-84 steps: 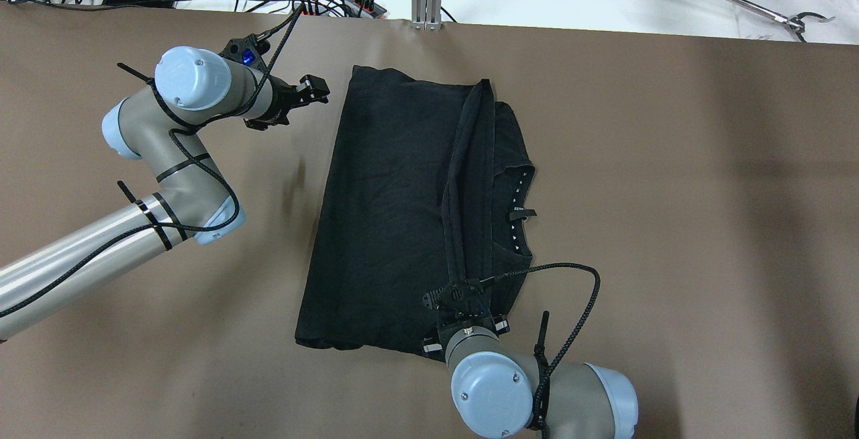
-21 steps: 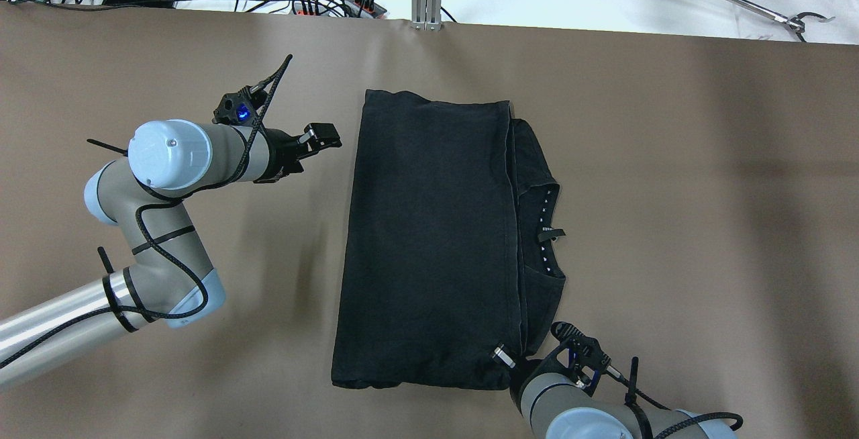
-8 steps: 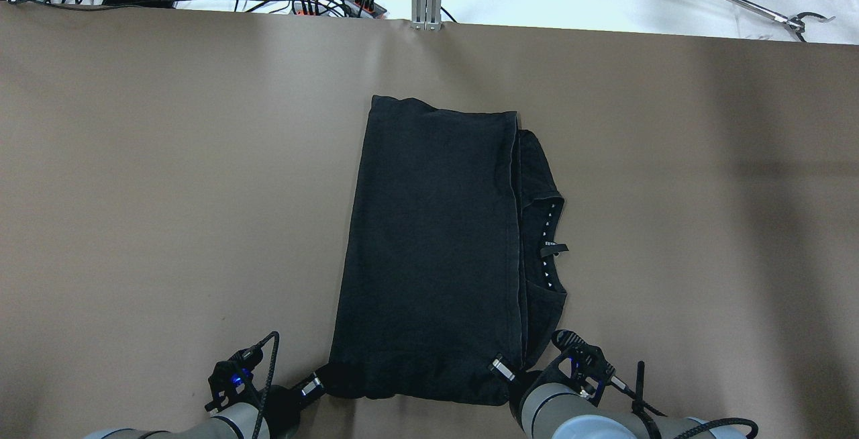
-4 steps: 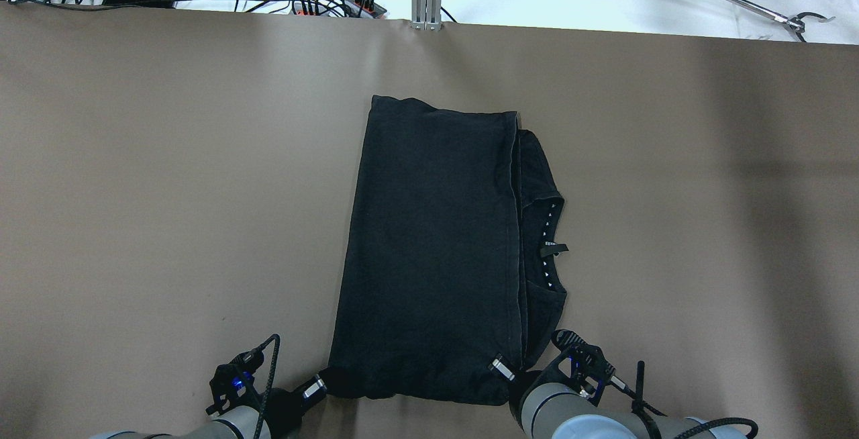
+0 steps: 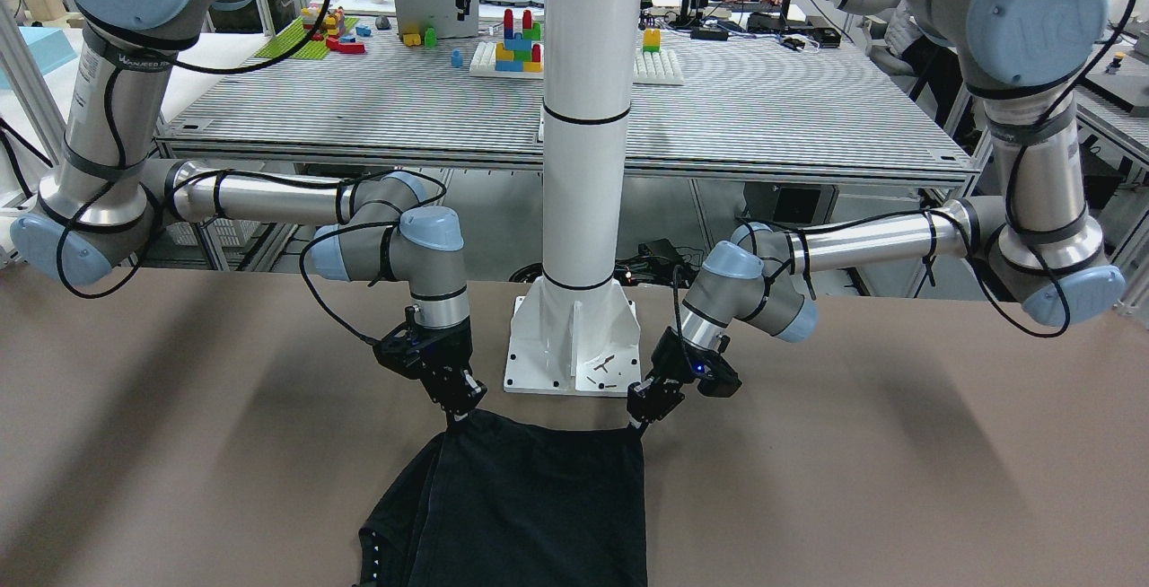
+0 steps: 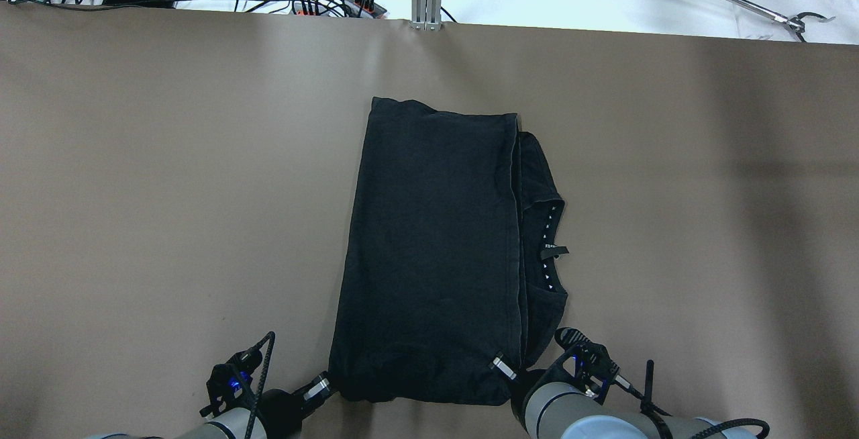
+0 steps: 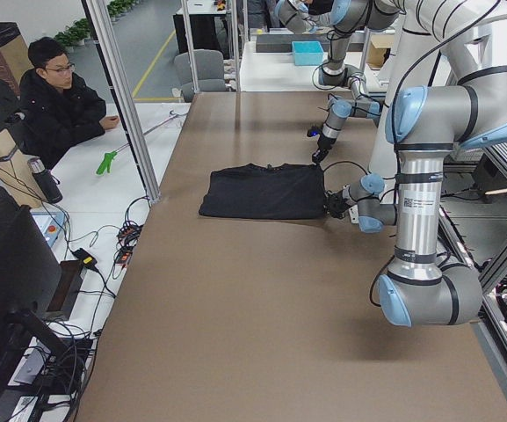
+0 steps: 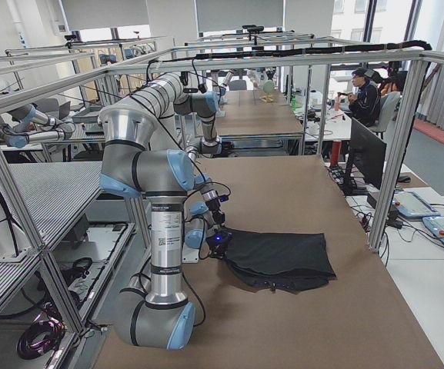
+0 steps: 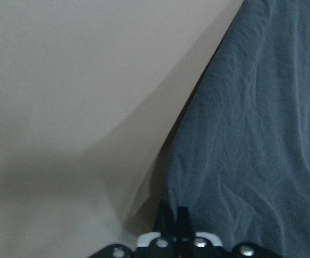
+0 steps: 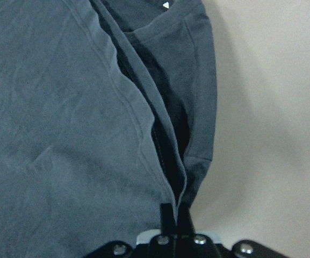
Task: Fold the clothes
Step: 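Lift the near end with both grippers and fold it away from the robot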
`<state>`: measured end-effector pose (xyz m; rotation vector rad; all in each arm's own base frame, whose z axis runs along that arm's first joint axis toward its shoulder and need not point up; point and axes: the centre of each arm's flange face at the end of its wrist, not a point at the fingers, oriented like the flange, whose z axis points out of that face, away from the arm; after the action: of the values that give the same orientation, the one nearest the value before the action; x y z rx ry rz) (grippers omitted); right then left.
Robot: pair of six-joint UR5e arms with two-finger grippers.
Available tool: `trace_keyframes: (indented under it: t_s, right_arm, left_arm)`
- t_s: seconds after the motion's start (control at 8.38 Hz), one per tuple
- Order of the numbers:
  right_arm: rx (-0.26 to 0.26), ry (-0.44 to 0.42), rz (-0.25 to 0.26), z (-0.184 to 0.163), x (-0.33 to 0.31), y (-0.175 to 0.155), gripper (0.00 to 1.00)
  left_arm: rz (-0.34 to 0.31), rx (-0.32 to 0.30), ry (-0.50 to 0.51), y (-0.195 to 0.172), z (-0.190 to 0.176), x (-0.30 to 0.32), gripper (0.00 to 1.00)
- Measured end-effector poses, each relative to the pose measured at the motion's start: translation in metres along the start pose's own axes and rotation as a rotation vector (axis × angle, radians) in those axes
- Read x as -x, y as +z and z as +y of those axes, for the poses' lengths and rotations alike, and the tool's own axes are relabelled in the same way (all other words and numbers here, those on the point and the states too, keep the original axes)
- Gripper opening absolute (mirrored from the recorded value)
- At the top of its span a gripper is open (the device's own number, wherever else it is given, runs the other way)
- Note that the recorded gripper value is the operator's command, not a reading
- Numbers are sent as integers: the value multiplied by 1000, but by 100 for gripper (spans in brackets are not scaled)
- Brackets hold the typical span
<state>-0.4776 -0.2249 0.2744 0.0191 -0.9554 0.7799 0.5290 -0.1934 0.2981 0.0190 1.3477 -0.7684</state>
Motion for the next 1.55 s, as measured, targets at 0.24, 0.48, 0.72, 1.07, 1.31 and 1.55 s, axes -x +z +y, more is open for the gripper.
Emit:
trace_keyframes:
  t_s: [0.24,0.48,0.72,1.07,1.31,1.55]
  right_arm:
    - [41,14,-33,-6,4,-32,0]
    - [97,67,-52,-37,21,-61,0]
    - [97,162,-60,-99,62,-61,0]
    - [39,226,-60,-175,117,-39,0]
    - [11,227,-40,-214,150,-3,0]
    - [13,192,-49,-266,185,57,94]
  left_arm:
    - [8,12,-6,-37,3,-34,0]
    - [21,9,-24,-62,-15,-77,0]
    - [22,-2,-58,-51,-75,-128,0]
    - [6,-67,-86,2,-175,-210,0]
    - [-13,-117,-92,31,-222,-248,0]
    - [-53,-172,-100,74,-262,-274,94]
